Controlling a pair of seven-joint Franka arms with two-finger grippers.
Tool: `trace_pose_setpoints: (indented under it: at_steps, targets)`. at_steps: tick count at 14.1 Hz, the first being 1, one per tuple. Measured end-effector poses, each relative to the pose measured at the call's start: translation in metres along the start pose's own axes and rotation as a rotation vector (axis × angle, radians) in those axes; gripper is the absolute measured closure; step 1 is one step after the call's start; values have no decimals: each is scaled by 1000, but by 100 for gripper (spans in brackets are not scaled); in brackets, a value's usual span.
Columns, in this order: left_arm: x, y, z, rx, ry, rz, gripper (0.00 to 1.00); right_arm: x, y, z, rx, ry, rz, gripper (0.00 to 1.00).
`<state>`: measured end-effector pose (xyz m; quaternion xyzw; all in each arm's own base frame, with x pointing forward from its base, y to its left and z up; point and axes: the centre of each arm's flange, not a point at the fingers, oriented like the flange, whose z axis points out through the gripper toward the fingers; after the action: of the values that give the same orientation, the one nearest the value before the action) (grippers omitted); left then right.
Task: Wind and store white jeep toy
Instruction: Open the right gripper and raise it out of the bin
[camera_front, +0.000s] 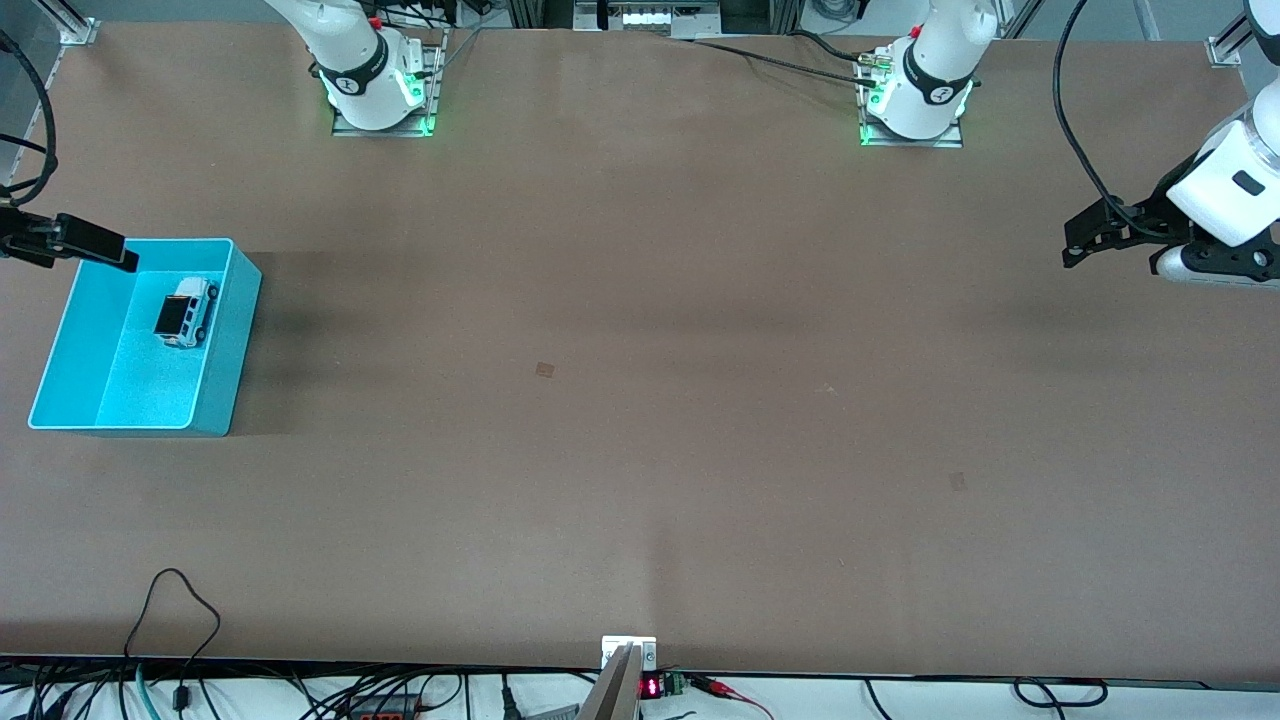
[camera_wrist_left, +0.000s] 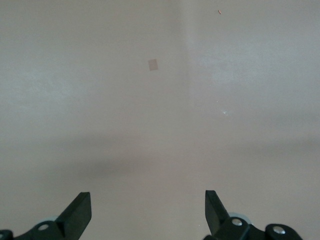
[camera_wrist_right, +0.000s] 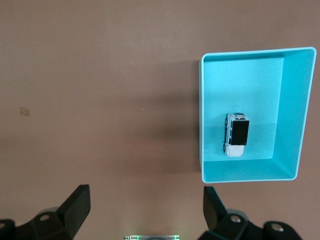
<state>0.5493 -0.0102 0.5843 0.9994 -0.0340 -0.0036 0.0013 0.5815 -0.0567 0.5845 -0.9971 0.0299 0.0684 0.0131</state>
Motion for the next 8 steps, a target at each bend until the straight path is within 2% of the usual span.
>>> trace_pose_setpoints:
  at_steps: [8]
  targets:
    - [0, 0, 0, 0, 0, 0, 0, -10, 4, -13, 0, 18, 6, 0]
